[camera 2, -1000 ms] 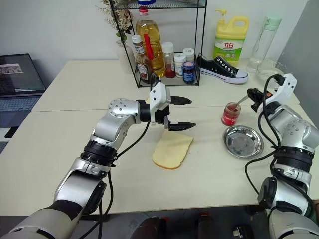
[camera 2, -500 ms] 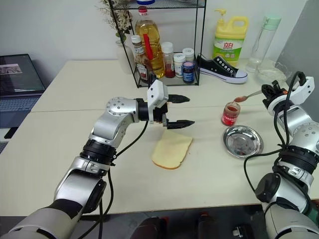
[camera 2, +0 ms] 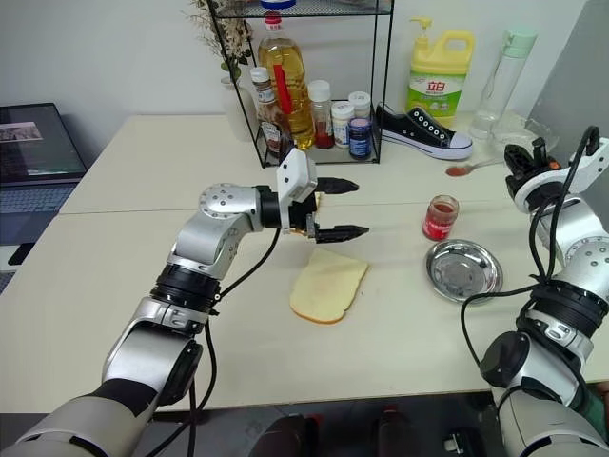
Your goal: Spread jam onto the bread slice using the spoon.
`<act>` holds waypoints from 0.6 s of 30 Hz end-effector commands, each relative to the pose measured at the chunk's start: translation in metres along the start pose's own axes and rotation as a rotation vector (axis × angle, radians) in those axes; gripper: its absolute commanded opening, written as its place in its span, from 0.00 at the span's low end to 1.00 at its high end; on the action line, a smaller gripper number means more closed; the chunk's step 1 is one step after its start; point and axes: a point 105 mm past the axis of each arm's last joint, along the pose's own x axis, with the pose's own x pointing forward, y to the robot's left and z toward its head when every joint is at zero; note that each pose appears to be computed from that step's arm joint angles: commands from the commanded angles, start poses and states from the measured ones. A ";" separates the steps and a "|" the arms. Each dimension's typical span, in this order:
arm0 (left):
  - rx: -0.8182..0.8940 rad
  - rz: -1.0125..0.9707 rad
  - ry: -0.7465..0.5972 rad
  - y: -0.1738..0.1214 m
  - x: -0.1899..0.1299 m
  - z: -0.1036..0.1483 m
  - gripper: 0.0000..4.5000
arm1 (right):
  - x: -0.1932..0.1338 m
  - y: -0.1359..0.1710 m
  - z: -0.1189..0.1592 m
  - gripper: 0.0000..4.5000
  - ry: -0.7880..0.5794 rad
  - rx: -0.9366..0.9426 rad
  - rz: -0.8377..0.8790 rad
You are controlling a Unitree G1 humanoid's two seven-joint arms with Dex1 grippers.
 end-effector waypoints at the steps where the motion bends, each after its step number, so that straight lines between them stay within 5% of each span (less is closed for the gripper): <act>1: 0.042 0.031 -0.025 0.008 -0.014 0.014 1.00 | -0.009 0.032 0.011 0.01 -0.041 -0.006 0.113; 7: -0.031 0.078 0.081 -0.008 -0.066 -0.017 1.00 | -0.023 0.086 -0.037 0.01 0.110 -0.133 0.284; 18: -0.197 0.197 0.176 -0.079 -0.124 -0.040 1.00 | -0.058 0.113 -0.153 0.01 0.467 -0.360 0.450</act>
